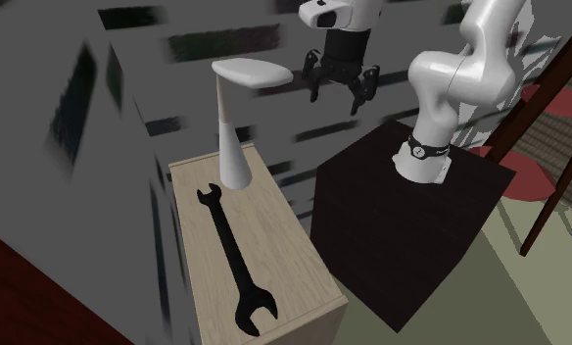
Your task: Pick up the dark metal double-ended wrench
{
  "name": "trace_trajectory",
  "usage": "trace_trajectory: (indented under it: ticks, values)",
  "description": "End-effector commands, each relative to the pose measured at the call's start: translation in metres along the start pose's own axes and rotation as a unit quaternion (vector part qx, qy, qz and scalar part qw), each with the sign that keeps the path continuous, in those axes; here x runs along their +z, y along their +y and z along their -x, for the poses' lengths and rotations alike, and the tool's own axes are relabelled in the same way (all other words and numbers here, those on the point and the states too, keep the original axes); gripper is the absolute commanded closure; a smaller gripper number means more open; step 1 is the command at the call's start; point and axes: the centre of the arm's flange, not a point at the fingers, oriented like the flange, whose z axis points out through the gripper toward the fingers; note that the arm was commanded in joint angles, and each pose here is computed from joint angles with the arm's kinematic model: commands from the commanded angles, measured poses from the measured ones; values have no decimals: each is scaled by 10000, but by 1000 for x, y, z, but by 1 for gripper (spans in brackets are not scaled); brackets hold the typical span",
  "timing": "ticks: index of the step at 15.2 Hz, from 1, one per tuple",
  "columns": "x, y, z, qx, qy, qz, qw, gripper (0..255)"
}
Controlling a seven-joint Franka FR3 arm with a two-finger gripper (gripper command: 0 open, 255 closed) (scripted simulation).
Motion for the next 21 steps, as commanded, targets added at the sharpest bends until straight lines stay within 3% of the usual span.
trace_trajectory:
  ticks: [1, 6, 11, 16, 21]
  values:
    - [17, 18, -11, -362, 31, -1, 9993, 0]
    - [59, 54, -47, -1201, 93, -26, 9927, 0]
    - [100, 82, -89, -2032, 155, -51, 9790, 0]
    - [141, 104, -136, -2848, 216, -75, 9583, 0]
    - [181, 117, -185, -3643, 275, -99, 9308, 0]
